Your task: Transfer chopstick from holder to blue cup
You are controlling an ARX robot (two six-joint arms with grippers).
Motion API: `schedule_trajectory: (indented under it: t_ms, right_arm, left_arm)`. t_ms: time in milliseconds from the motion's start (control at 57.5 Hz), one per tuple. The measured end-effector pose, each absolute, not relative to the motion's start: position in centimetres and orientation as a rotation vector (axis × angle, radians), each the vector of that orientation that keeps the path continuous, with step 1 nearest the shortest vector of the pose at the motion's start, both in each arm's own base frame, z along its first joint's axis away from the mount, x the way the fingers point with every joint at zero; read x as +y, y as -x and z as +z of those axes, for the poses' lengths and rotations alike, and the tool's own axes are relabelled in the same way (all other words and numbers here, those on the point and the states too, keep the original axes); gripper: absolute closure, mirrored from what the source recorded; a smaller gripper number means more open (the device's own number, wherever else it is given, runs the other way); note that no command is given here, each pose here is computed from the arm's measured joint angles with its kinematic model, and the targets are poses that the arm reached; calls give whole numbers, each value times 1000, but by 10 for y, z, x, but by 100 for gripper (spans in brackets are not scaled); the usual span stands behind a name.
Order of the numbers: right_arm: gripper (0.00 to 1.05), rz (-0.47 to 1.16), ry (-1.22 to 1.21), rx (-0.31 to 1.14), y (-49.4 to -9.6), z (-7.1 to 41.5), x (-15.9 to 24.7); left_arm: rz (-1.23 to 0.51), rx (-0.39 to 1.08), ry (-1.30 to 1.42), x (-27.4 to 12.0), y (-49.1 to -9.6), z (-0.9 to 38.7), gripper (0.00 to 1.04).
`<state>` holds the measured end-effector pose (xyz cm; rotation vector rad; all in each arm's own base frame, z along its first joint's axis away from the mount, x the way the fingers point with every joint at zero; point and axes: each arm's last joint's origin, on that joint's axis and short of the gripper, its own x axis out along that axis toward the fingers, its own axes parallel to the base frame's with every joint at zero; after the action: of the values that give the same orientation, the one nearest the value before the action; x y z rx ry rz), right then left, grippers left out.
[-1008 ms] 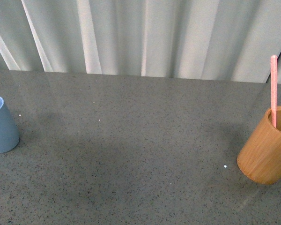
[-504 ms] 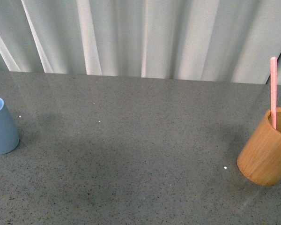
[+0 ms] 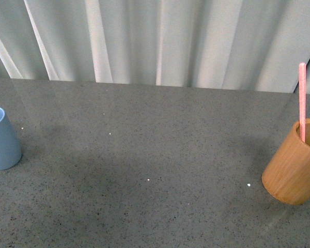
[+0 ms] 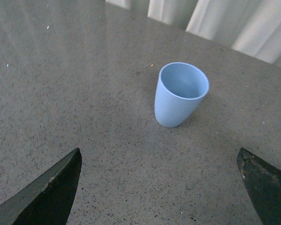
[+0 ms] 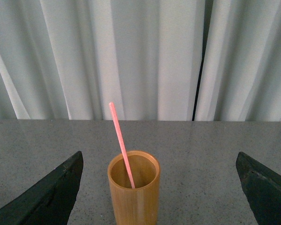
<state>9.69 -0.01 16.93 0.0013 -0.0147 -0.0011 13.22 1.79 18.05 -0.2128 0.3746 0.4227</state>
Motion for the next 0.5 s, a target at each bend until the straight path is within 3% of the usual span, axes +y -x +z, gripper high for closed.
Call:
schedule_trajectory:
  t_ms: [313,504]
  right_arm:
    - [10,-1,-1,-15,-97,169,0]
    - [10,-1,-1,-15,-97,169,0]
  left_arm:
    - [340,682,161,49,-233,226,7]
    - [298,751,91,60,-279,240,7]
